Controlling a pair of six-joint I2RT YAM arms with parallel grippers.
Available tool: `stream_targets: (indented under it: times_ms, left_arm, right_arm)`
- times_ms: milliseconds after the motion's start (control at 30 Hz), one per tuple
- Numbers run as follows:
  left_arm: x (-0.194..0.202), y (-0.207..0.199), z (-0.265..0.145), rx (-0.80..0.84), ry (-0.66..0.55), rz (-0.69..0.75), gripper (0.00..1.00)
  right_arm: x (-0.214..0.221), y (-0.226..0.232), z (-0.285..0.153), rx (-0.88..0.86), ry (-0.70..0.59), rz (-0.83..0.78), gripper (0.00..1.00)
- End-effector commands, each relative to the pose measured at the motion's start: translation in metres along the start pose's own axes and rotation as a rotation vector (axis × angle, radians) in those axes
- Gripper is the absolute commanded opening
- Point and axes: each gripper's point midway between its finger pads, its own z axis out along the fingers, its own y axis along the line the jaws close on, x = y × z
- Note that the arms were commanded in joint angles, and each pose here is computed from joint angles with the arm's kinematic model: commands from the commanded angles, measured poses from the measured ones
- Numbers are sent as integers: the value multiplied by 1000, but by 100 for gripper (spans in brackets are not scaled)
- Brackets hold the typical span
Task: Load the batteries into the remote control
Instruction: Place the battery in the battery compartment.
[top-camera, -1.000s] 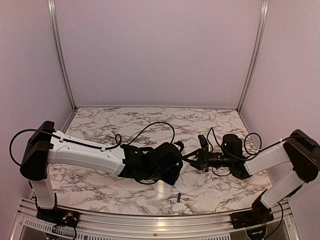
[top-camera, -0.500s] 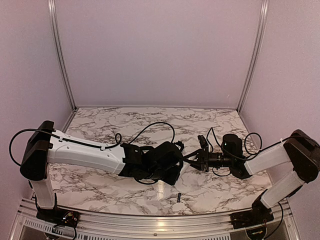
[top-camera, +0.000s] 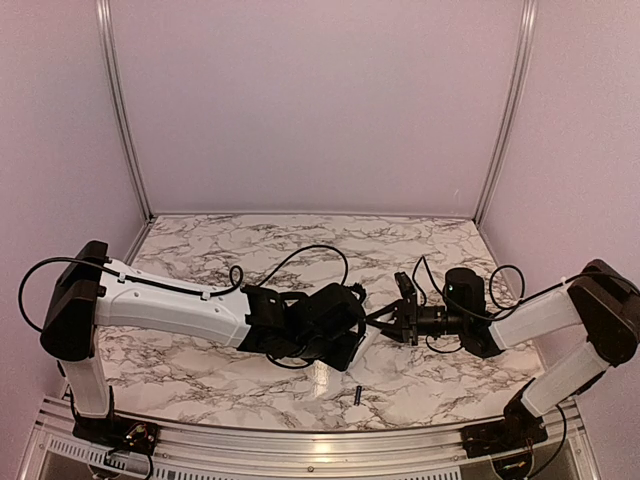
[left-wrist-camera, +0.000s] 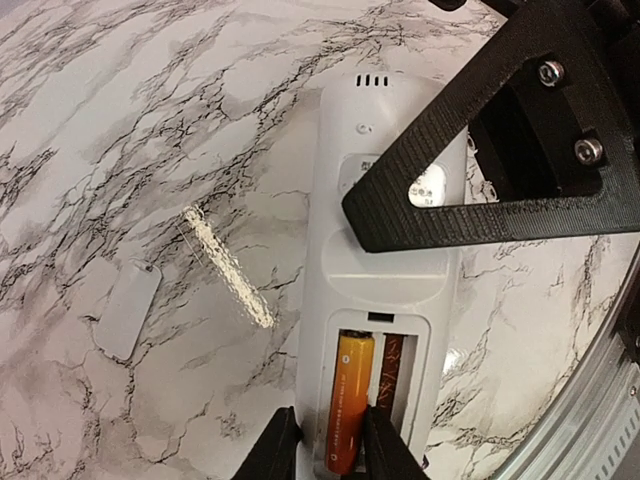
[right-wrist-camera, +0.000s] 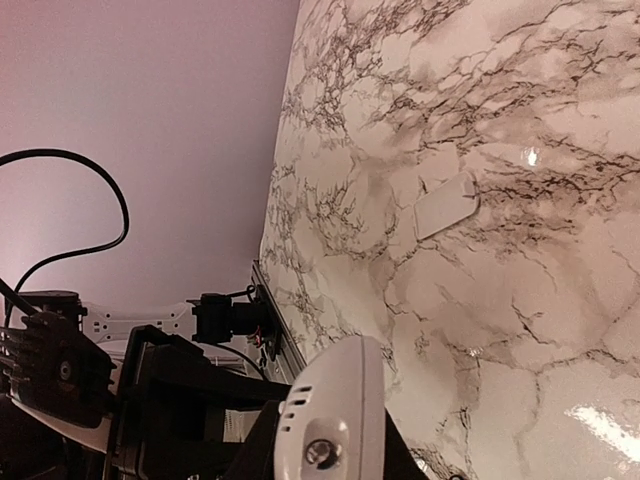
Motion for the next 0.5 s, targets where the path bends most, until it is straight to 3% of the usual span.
stream_targets:
  times_ms: [0, 200, 467]
  left_arm:
    - [24, 34, 7, -103, 86, 29, 26]
    - [24, 26, 6, -33, 90, 10, 24]
    - [20, 21, -2, 56, 84, -11, 39]
  right_arm:
    - [5, 42, -2, -133, 69, -87, 0]
    - [6, 54, -3, -178, 90, -126, 0]
    - [10, 59, -4, -194, 117, -148, 0]
